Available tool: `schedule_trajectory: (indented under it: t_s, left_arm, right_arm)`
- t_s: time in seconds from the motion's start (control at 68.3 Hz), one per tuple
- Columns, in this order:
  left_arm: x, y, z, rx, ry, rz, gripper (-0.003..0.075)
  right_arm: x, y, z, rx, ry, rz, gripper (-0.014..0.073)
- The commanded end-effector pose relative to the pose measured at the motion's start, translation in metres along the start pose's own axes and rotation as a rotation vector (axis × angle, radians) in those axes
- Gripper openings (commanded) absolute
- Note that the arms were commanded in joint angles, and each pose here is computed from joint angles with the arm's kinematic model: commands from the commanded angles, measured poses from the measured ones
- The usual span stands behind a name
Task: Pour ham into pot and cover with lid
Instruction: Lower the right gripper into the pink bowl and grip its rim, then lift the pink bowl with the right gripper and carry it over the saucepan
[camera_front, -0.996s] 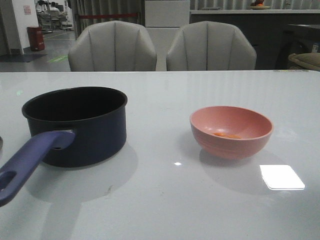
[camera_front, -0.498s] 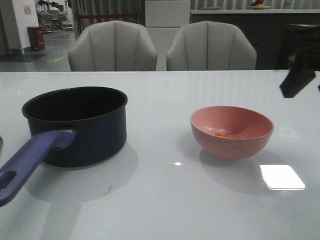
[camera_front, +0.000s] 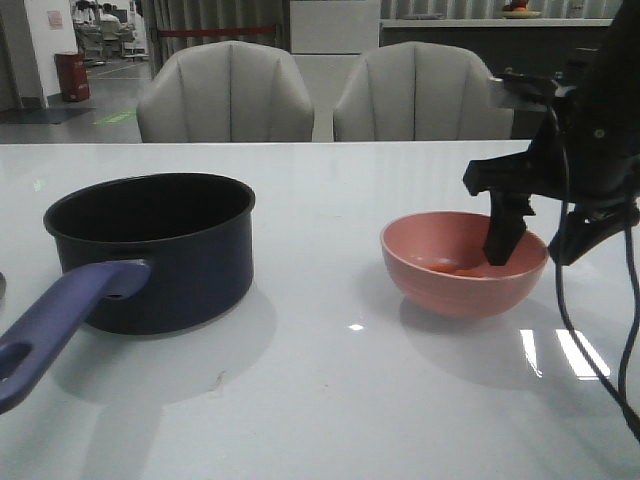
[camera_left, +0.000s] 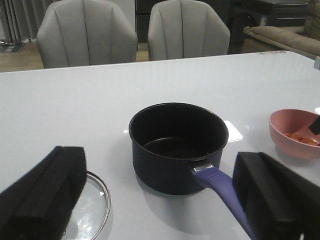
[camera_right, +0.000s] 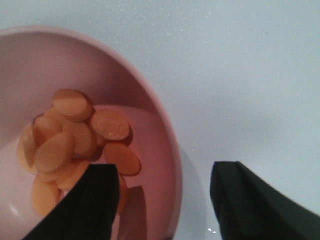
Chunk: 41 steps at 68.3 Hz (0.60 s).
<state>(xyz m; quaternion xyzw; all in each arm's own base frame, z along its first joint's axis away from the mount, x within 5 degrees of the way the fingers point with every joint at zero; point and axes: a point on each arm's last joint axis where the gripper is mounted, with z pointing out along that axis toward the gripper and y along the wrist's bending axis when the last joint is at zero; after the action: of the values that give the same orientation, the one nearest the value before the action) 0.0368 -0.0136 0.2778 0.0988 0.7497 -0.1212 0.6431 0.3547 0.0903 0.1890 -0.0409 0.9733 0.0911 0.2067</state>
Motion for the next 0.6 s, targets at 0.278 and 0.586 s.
schedule_trajectory:
  t_s: [0.278,0.586]
  left_arm:
    - [-0.016,-0.001,-0.002,0.011,-0.099,-0.003,0.0638]
    - [-0.016,-0.001,-0.002,0.011,-0.099,-0.003,0.0638]
  right_arm:
    - [-0.029,0.009,-0.025,-0.033,-0.037,-0.012,0.0118]
    - [-0.057,0.023,-0.064,-0.093,-0.131,0.012,0.0146]
